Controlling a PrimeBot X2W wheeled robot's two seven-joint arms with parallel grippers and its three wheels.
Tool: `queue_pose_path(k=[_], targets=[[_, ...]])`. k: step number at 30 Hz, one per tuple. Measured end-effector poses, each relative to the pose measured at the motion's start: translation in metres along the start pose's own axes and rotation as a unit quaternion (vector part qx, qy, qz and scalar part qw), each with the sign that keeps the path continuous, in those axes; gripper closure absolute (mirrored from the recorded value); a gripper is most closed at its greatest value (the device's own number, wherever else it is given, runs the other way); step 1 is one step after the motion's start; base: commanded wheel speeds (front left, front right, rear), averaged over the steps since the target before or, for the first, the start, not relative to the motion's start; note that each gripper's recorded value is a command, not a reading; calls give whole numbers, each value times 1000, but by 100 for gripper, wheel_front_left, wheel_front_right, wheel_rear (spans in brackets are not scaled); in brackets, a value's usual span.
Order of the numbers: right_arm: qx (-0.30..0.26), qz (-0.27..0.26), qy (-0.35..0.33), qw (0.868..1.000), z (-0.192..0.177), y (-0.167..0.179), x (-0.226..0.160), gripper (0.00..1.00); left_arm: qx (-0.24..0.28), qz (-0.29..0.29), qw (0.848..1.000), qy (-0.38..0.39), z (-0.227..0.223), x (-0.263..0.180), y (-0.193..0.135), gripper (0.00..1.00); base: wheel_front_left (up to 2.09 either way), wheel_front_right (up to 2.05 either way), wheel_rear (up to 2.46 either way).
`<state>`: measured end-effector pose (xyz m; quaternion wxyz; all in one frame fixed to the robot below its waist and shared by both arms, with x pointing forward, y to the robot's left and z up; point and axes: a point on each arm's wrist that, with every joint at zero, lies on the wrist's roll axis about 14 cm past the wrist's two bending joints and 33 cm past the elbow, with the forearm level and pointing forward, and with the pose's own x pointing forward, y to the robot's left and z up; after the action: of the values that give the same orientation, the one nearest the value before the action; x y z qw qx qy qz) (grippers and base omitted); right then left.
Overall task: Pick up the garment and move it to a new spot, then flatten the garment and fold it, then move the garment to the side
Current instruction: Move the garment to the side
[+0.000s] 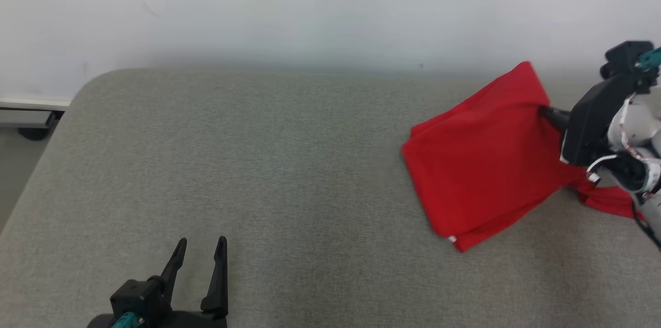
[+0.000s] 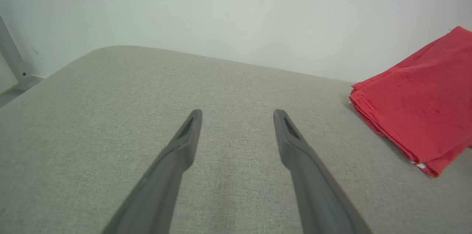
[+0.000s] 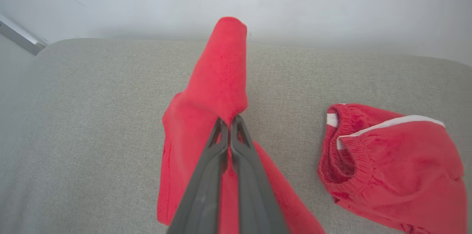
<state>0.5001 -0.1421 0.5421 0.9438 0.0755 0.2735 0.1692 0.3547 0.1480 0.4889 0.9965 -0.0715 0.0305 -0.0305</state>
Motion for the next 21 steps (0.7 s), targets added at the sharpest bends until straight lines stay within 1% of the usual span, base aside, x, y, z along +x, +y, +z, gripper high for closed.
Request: queue_pose_path(k=[6, 9, 15, 18, 21], targets=[[13, -44, -1, 999, 4, -38, -9, 100, 0, -14, 1000, 9, -6, 7, -8, 0, 0, 0, 0], [13, -55, 0, 998, 6, -48, -10, 100, 0, -18, 1000, 8, -4, 12, -11, 0, 0, 0, 0], [12, -82, -8, 997, 24, -68, -12, 100, 3, -27, 1000, 8, -4, 20, -13, 0, 0, 0, 0], [8, -103, -3, 995, 26, -83, -13, 100, 4, -28, 999, 15, -8, 22, -13, 0, 0, 0, 0], [8, -111, 2, 994, 25, -90, -10, 100, 5, -28, 999, 19, -10, 25, -12, 0, 0, 0, 0]])
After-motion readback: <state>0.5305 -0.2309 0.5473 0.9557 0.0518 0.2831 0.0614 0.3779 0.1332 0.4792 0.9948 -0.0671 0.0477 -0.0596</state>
